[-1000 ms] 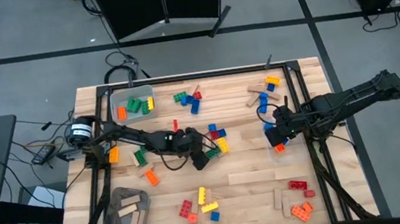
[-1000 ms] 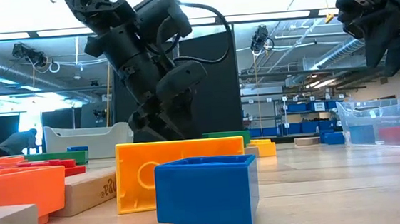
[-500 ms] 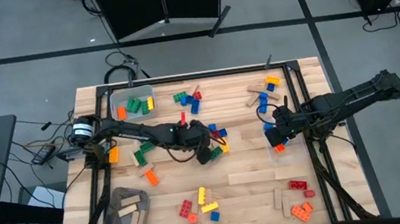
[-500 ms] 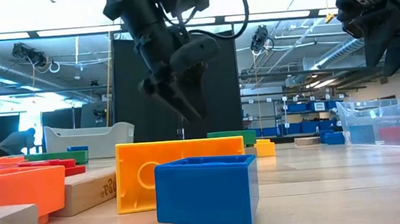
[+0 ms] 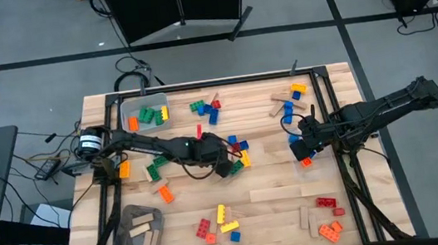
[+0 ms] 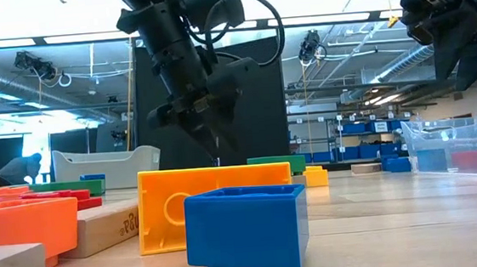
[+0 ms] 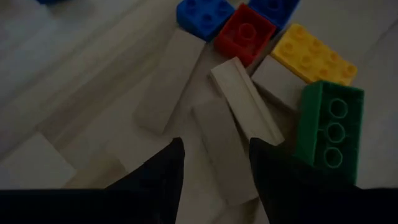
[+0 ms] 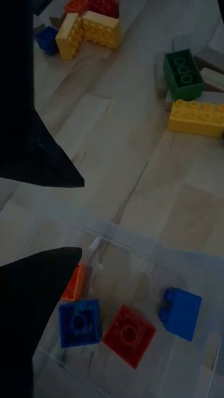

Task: Sort blocks by size
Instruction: Put the brown block into the black bin

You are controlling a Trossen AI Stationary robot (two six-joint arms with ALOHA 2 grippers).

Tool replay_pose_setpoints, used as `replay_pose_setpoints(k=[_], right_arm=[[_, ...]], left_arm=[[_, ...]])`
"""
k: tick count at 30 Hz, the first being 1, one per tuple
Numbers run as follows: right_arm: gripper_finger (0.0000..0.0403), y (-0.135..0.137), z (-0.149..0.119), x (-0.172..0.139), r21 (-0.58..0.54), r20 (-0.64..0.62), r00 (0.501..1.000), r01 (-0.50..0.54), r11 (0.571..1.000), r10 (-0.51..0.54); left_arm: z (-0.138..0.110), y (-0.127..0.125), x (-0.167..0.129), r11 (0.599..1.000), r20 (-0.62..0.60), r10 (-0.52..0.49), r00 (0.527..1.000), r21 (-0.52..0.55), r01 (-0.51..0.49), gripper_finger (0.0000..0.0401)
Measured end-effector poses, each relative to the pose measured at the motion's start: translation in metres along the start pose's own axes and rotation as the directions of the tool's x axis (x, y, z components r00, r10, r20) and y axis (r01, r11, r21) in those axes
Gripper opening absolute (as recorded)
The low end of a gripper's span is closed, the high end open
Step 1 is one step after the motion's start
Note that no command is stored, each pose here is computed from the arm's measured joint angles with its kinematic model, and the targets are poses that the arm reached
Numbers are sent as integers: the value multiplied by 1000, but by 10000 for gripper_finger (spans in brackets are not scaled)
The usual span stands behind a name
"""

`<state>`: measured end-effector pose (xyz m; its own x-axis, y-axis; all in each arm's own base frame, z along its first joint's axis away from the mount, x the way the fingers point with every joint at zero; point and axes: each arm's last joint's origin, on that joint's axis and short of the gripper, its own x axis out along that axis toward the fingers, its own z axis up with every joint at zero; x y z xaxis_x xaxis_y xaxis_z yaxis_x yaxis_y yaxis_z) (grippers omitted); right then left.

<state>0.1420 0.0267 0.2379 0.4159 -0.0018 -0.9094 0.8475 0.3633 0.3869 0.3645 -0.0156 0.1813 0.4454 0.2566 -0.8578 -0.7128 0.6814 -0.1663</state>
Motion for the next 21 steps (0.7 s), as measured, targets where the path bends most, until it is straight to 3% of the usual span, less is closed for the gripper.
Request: replay_pose_setpoints(k=[21], right_arm=[[181, 3, 1, 0, 6, 5, 1000, -27, 1000, 27]], left_arm=[[-18, 9, 18, 996, 7, -69, 998, -59, 69, 188]])
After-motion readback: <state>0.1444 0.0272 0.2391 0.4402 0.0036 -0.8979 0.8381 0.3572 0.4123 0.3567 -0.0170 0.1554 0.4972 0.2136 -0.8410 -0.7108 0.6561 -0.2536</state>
